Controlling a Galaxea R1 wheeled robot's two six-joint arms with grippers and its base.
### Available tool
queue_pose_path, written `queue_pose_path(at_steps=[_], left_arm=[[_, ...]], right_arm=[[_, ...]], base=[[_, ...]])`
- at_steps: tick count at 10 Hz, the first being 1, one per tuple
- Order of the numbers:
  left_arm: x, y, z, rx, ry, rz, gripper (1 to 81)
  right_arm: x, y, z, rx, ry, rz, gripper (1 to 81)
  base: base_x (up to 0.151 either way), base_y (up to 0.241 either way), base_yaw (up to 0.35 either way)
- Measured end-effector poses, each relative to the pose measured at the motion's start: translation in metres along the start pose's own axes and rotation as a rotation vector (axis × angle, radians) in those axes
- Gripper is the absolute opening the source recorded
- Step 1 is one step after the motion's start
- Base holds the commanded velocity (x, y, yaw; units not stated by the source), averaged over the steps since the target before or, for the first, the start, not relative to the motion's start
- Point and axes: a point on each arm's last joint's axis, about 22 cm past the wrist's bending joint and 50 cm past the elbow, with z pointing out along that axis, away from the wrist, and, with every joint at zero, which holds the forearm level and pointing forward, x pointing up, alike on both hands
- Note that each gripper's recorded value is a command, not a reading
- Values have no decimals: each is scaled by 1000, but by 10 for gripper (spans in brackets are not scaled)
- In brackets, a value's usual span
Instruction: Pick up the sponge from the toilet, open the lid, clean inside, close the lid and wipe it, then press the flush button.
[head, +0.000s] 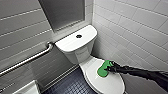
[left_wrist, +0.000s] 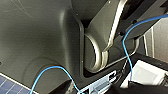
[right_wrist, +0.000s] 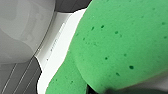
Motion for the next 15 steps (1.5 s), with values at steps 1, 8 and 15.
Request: queue_pose_path(at_steps=[1,8,15], left_arm=[[-4,1,0,-1,-4,-3,811],[-4,10,5,-15,-3,1,811],[-2,18,9,-26,0,7,811]], right_arm=[[2,8,3,-10,20,29,10],[-30,64,-31,24,117,161,10],[-134,132,-96,29,127,298,10]], base=[[0,0,0],[0,0,0],[0,0,0]])
